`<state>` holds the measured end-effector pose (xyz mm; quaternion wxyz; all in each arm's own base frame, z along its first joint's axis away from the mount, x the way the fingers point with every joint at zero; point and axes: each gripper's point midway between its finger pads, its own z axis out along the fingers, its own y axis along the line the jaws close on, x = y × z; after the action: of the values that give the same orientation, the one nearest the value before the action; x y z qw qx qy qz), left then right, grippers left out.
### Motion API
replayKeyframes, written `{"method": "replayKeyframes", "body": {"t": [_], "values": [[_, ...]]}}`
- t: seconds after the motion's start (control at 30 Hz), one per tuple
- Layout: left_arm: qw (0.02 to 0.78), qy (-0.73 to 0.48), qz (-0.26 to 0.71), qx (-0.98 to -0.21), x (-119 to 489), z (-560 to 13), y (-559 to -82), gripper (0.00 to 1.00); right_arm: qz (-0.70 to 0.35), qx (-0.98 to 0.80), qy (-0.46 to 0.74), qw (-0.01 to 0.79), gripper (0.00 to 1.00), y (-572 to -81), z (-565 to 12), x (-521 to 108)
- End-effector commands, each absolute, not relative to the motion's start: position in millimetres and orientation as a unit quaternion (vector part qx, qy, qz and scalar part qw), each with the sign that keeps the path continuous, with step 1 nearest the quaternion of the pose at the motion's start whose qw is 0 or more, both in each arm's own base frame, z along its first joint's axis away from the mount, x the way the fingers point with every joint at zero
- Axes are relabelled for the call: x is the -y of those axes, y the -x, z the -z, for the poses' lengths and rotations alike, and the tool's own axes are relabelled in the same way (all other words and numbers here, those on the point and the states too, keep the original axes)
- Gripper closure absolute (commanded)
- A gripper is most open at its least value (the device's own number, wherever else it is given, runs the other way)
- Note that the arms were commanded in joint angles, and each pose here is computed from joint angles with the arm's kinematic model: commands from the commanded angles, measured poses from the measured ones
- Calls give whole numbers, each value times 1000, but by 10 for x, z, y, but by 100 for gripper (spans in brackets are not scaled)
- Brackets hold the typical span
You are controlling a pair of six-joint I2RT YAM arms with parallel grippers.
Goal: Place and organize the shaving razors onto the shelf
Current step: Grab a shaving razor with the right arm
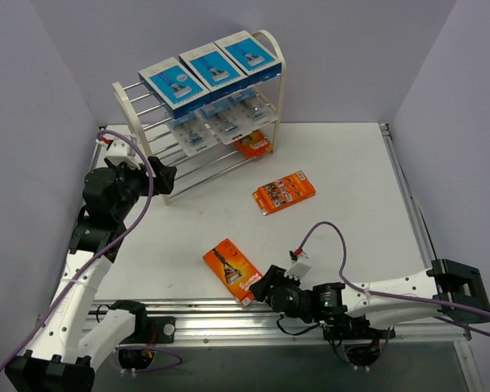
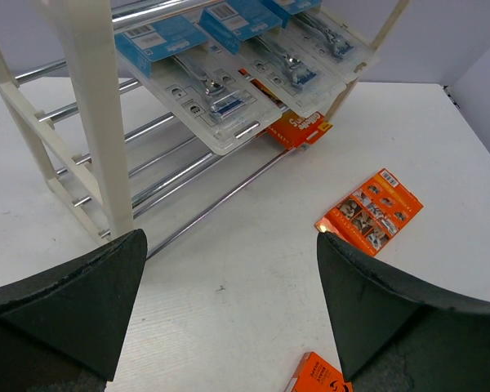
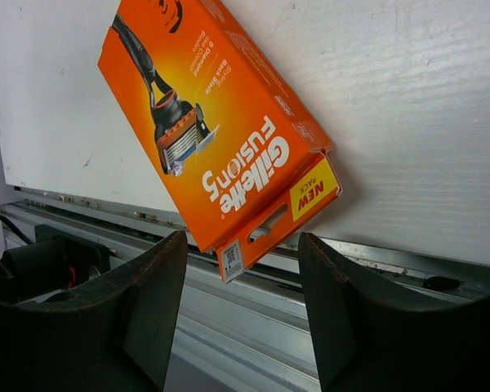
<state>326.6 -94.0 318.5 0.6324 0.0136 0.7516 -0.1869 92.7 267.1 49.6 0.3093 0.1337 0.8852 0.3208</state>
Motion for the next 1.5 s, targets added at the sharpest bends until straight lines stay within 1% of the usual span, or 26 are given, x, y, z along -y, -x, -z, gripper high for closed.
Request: {"method": "replayKeyframes", "body": {"t": [0.0,0.33,0.83,1.0,1.2,1.33,1.47], "values": [[663,-26,197,-722,986,-3414,-3242,6,-317,-877,-155,326,48,-959,-446,-2667],[659,-28,195,-726,1005,-3407,-3234,6,-321,-872,-189,316,48,-943,-240,-2632],[656,-35,194,-728,1059,-3392,-3221,6,-337,-852,-224,331,49,-1040,-210,-2664],[655,-36,196,-729,1066,-3388,-3215,6,-350,-844,-246,324,54,-1054,-171,-2666],[652,-34,191,-733,1062,-3374,-3216,6,-348,-846,-248,319,55,-1043,-113,-2699],[656,-31,184,-731,1032,-3395,-3214,6,-352,-844,-256,314,54,-1040,-69,-2712],[656,-31,183,-732,1028,-3388,-3216,6,-359,-839,-267,309,57,-1042,-34,-2727]]}}
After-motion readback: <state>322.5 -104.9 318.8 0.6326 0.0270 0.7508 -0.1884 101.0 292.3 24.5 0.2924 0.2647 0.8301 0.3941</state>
